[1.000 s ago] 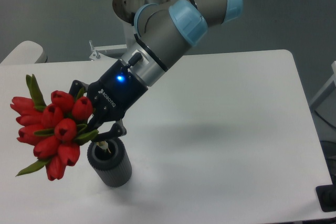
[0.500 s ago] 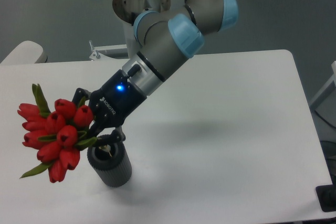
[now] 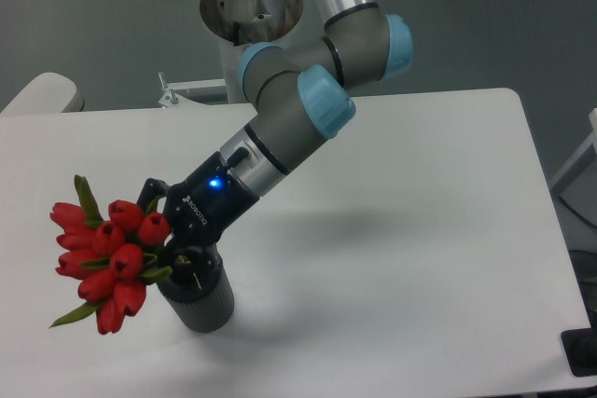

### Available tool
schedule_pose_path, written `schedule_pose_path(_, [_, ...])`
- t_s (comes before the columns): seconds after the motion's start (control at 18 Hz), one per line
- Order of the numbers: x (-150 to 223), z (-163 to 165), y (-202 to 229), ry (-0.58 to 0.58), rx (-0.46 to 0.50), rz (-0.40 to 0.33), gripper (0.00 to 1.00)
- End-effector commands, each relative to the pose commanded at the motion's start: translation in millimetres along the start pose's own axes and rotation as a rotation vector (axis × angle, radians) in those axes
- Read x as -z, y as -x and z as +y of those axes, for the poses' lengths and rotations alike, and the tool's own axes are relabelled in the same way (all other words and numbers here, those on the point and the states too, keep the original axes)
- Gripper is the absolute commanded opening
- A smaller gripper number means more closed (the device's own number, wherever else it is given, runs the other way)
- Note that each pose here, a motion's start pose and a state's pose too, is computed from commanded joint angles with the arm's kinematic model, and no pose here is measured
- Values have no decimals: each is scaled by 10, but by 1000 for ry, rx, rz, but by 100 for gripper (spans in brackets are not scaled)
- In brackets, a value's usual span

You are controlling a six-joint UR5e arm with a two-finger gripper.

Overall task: Insert the flowers into the vase
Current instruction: 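Lower the tulip stems into the vase opening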

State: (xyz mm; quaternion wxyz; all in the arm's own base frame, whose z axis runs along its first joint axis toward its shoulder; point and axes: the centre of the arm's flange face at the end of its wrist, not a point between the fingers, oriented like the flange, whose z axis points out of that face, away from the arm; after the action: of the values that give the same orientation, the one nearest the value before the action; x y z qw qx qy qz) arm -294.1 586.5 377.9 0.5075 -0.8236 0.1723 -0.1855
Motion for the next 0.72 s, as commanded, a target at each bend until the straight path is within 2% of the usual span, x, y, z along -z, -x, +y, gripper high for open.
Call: schedule_pose_path(0.72, [-119,342,63,16,-23,21,36])
